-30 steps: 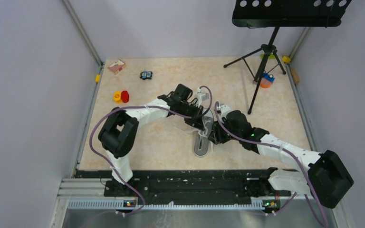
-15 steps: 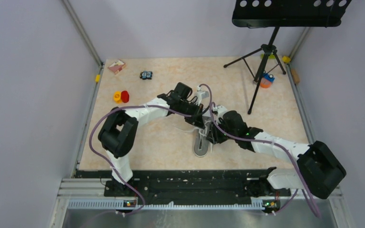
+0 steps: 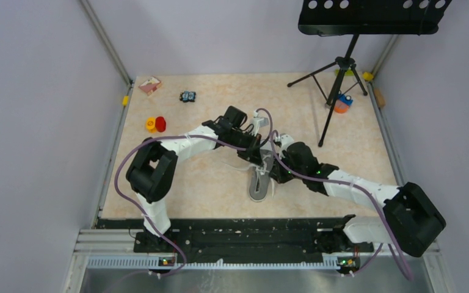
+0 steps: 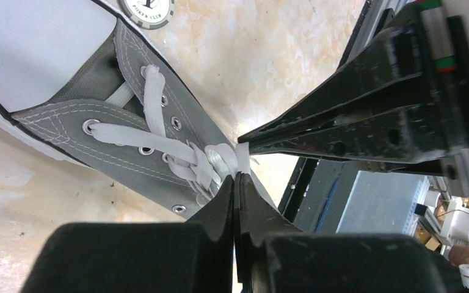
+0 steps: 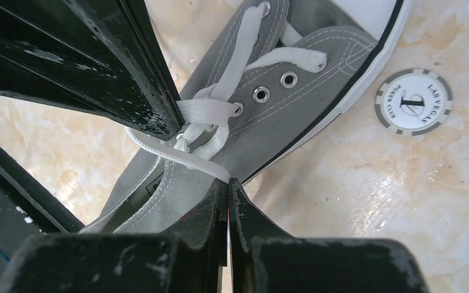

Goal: Tie the shoes
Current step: Cross the shoelace with the shoelace.

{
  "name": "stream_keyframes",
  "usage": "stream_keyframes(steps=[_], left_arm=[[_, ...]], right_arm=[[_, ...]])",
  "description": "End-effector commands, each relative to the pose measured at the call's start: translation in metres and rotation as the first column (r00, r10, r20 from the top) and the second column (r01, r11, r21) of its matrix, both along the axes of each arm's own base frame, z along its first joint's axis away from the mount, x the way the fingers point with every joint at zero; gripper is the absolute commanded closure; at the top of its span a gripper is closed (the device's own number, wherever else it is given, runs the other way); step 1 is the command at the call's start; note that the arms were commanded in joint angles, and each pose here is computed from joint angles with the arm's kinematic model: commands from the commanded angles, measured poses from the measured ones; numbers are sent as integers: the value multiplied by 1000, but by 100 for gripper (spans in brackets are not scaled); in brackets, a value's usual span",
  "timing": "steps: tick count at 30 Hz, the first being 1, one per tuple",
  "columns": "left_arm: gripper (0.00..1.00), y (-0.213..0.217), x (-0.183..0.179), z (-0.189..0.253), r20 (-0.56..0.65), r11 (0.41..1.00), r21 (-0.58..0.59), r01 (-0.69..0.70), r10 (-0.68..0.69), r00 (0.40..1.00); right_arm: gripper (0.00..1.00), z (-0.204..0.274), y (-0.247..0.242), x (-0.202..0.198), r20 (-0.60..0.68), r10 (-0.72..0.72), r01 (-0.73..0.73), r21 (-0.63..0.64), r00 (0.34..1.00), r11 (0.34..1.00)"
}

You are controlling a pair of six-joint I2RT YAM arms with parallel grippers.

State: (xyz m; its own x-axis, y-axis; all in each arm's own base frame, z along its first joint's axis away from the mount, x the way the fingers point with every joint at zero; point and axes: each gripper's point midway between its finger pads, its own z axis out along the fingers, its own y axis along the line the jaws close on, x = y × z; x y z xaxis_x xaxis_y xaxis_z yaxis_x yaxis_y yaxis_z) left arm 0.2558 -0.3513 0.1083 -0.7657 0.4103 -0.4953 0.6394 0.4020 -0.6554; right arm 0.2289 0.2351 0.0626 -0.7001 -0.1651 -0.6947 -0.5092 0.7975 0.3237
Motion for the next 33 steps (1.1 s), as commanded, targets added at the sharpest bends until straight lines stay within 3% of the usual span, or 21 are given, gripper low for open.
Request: stream_keyframes(steps=[1, 11, 24, 33], left_arm=[[100, -3, 0, 15, 29, 999, -41, 34, -33, 999], [100, 0, -3, 20, 46, 998, -43, 35, -33, 998], [100, 3, -7, 17, 30, 998, -38, 41, -40, 999], [100, 3, -11, 19, 23, 997, -45, 55, -54, 998]], right_arm=[[100, 31, -1, 14, 82, -50, 47, 43, 995, 998], [100, 29, 14, 22, 30, -43, 41, 56, 999, 998], [100, 42, 29, 27, 43, -63, 54, 183, 997, 982], [92, 36, 23, 38, 48, -128, 119, 154, 991, 981]])
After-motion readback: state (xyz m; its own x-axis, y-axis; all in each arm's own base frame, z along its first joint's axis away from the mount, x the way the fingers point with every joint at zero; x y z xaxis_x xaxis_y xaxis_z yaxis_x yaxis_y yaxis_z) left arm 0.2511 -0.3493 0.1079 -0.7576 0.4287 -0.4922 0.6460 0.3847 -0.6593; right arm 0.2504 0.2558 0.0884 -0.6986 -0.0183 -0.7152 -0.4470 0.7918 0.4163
